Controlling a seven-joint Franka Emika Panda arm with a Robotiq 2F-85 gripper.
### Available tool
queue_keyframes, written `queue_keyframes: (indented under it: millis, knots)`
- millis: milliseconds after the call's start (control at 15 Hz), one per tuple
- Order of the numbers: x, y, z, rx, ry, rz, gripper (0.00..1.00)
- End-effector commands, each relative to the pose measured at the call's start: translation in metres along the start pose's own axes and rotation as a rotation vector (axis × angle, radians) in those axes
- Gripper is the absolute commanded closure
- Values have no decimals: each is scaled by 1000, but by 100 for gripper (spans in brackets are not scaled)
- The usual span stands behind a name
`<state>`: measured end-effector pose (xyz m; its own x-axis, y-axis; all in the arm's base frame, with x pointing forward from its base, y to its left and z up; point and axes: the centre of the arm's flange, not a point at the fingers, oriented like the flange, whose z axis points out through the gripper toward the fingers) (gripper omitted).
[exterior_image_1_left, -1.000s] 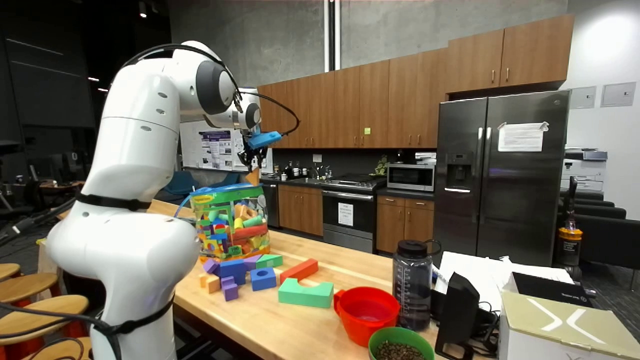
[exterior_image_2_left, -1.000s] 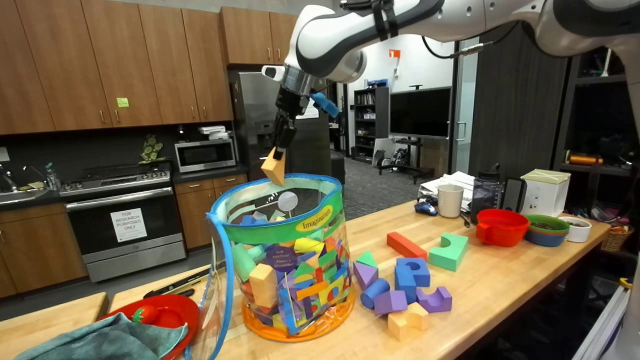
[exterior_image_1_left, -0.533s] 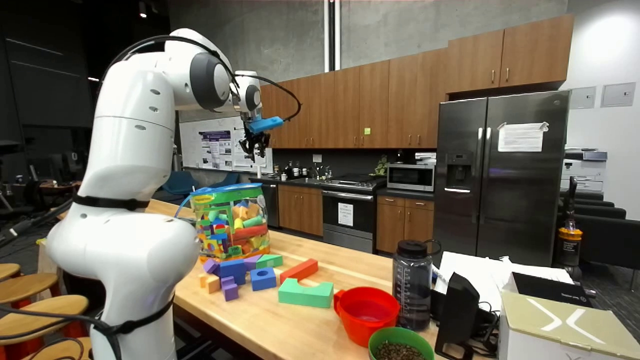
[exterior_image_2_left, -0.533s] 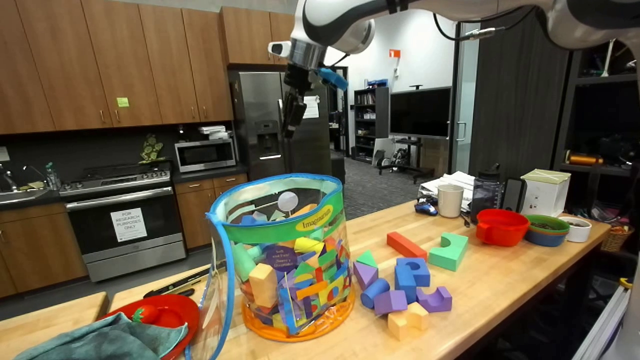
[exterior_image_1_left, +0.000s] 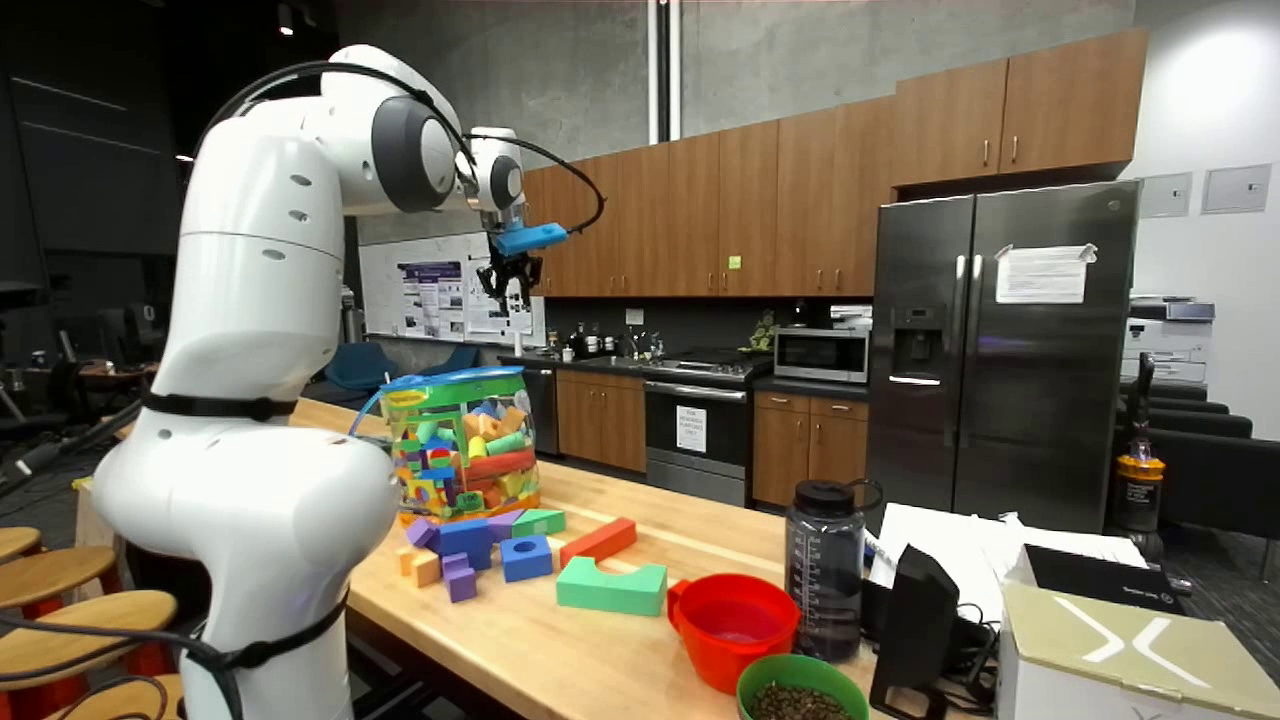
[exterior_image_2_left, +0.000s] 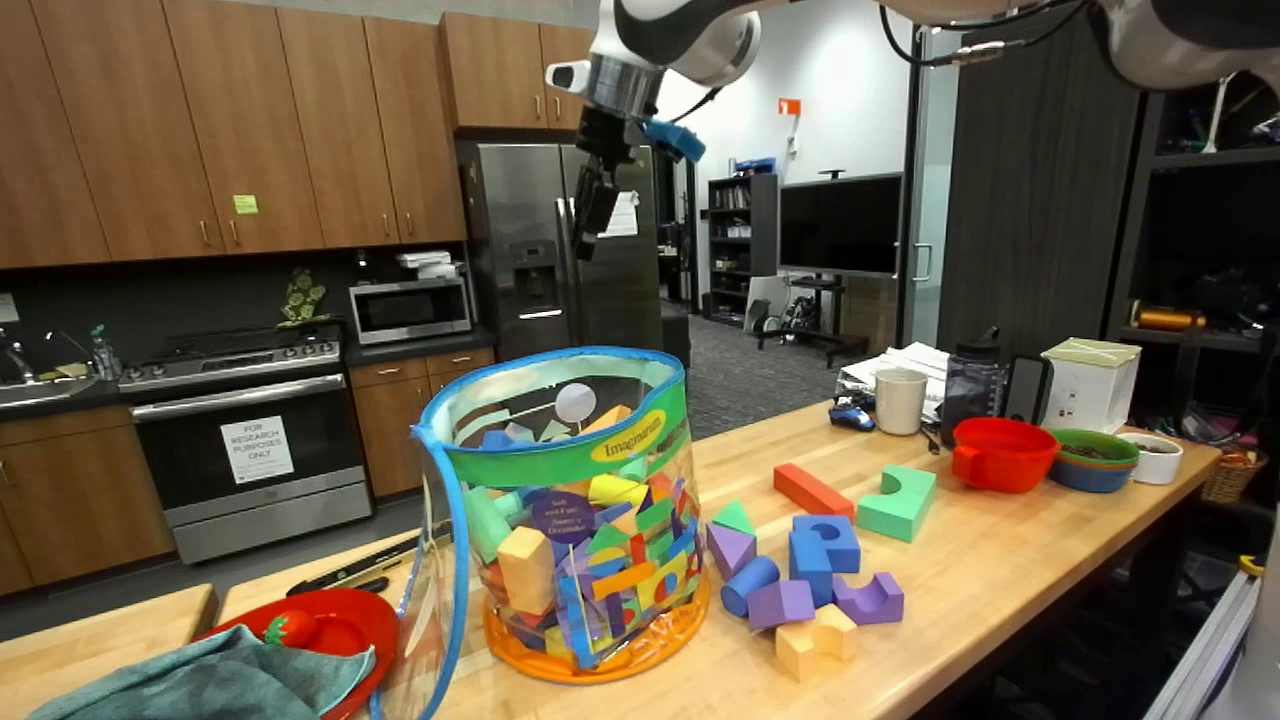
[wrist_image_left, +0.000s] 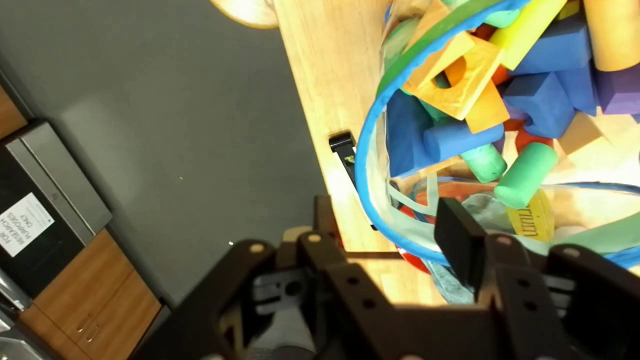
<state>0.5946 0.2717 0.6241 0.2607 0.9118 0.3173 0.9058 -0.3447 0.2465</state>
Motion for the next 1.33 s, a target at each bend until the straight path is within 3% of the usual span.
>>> queue_keyframes:
  millis: [0, 200, 267, 467, 1267]
  knots:
    - [-1, -1, 4, 8, 0, 4, 38]
    - [-1, -2, 6, 14, 0, 9, 29]
    - [-1, -2, 6, 13, 0, 9, 7]
    - [2, -6, 14, 40, 0, 1, 0]
    - [21, -26, 48, 185, -25, -48, 0]
